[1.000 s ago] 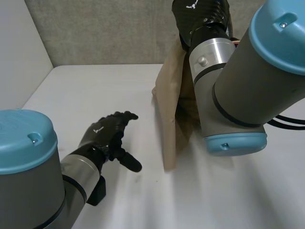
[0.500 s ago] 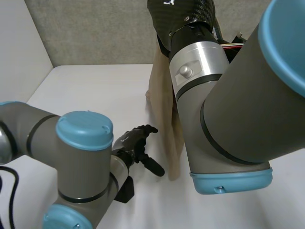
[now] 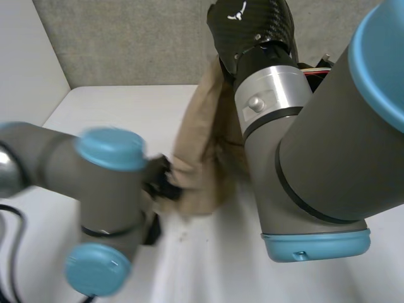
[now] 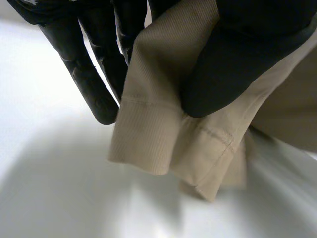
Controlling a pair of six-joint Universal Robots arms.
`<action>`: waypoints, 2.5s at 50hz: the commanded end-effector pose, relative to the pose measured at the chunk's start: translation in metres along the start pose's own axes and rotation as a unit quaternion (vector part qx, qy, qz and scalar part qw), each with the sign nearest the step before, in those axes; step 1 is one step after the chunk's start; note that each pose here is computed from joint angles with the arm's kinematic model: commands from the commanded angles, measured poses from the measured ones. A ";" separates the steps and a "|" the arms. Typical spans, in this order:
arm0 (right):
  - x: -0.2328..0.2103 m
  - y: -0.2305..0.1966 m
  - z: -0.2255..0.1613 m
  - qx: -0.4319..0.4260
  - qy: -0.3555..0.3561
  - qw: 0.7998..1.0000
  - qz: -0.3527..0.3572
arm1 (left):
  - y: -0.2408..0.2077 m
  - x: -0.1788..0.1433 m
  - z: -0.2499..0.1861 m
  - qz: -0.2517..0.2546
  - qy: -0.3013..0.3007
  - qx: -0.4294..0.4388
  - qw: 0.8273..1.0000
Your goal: Fold the shorts.
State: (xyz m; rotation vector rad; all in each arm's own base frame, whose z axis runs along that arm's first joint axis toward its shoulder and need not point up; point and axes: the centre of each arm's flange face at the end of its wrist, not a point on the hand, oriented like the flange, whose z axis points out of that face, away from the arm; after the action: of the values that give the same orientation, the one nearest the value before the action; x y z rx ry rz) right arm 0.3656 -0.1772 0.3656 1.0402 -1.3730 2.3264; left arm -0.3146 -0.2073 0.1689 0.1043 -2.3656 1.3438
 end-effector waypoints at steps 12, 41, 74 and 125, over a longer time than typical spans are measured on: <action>0.069 -0.007 -0.025 -0.015 0.032 0.999 0.023 | -0.210 -0.008 -0.164 0.140 0.030 0.372 0.917; 0.055 0.042 -0.028 -0.088 -0.046 0.995 0.024 | -0.197 -0.014 -0.102 0.191 0.046 0.285 0.938; -0.077 0.199 0.123 -0.042 -0.028 0.999 0.021 | -0.189 -0.005 0.145 0.320 -0.021 0.443 0.837; -0.030 0.271 -0.072 -0.249 -0.272 0.917 0.153 | 0.004 -0.066 -0.124 0.266 0.029 0.011 0.963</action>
State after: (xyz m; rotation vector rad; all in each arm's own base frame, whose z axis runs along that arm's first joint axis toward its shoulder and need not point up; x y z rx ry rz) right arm 0.2097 -0.2510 0.1554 1.4328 -2.3349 1.7342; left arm -0.2135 -0.1166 0.2111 -0.5450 -2.3732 1.6538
